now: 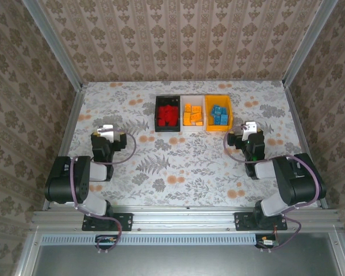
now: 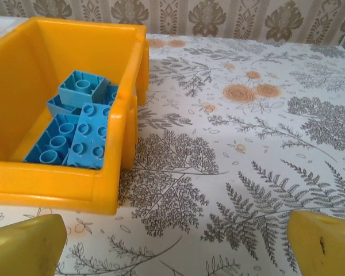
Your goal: Sort the legos into containers by color
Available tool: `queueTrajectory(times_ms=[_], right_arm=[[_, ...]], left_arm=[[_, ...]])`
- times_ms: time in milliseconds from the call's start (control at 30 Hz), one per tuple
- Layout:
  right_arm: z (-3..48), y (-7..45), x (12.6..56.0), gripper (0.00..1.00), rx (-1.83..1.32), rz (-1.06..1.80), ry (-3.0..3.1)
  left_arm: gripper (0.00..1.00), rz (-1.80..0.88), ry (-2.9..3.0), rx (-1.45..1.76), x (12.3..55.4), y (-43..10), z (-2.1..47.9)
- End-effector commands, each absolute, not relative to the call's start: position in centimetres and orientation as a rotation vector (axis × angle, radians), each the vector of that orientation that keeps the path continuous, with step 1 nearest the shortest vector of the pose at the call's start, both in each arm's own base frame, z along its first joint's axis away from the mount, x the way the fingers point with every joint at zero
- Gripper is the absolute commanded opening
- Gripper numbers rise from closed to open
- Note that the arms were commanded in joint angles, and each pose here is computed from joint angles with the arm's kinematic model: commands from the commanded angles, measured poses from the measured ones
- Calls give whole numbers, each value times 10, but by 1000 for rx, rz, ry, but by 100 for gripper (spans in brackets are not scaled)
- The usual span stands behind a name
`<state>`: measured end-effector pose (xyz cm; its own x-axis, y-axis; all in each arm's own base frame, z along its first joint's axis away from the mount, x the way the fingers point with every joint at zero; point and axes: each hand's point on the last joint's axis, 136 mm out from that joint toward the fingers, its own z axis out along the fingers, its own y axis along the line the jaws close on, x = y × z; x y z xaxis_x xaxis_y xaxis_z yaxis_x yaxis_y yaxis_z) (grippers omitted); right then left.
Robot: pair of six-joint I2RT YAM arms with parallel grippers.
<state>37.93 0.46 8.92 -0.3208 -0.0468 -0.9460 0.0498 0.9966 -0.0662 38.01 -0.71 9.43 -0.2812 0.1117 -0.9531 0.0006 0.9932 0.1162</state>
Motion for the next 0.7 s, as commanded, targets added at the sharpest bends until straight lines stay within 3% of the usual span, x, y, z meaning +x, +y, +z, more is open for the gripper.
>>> queueTrajectory(times_ms=[0,667], right_arm=[[106,9,382,100,-3,-58,1810],[101,-26,393,100,206,-178,1875]], left_arm=[[100,147,1869,44,391,4,99],[100,130,1917,39,399,6,96]])
